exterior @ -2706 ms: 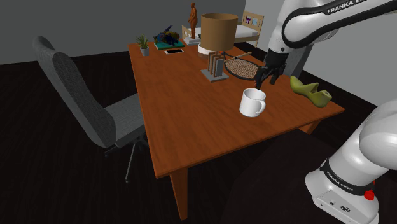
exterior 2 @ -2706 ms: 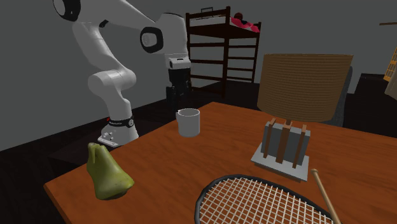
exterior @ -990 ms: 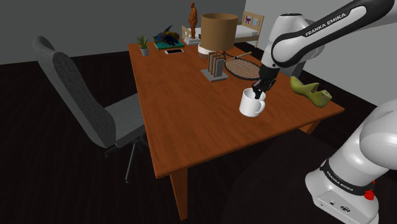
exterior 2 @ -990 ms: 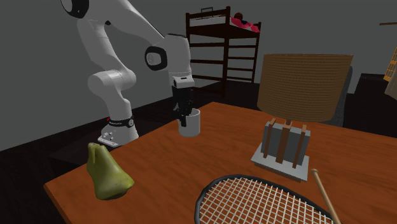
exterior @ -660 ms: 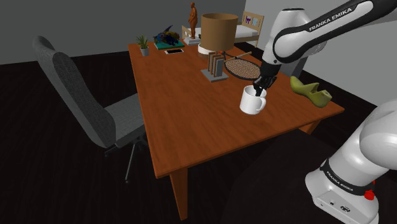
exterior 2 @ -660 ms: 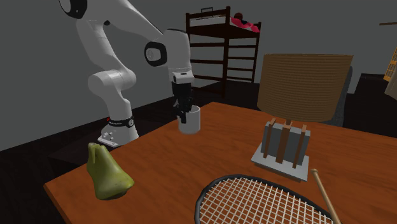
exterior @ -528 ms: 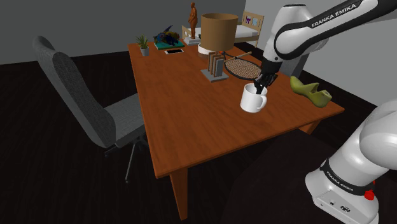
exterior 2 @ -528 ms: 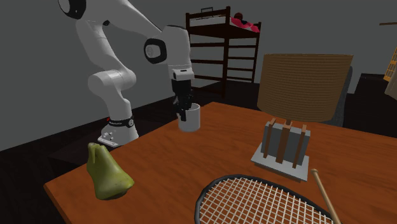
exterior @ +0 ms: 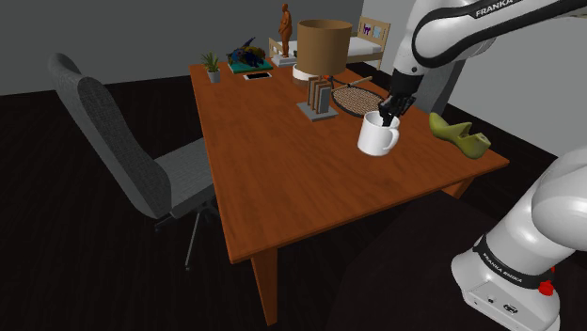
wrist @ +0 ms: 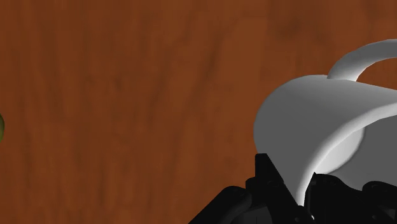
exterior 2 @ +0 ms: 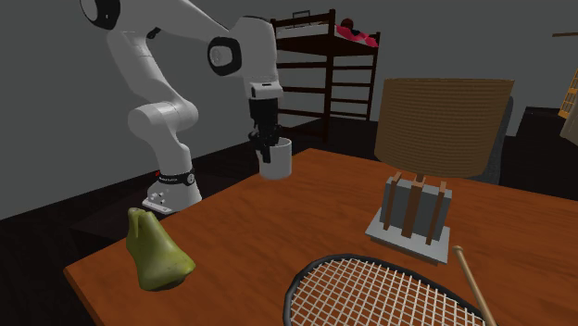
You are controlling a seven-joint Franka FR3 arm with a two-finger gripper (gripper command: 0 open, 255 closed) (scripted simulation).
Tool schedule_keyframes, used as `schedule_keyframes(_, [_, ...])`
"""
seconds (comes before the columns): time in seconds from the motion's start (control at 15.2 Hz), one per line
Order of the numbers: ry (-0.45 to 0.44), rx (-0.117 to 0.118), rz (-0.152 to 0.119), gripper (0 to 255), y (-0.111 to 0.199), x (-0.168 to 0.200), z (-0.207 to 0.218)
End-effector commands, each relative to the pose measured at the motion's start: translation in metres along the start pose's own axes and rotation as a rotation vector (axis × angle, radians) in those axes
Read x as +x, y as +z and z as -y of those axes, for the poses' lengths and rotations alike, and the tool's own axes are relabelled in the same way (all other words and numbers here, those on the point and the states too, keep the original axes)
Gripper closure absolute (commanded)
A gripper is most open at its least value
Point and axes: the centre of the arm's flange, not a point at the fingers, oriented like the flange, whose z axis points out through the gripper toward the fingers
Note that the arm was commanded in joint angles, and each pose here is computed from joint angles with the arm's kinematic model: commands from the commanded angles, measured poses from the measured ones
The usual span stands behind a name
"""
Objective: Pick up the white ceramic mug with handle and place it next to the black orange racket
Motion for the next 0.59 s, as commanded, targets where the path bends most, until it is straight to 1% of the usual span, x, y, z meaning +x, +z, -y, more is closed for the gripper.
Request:
schedule_keyframes(0.0, [0.0, 0.0, 0.0, 255, -0.012, 0.0, 0.0])
schedule_keyframes(0.53, [0.0, 0.0, 0.0, 255, -0.054, 0.002, 0.001])
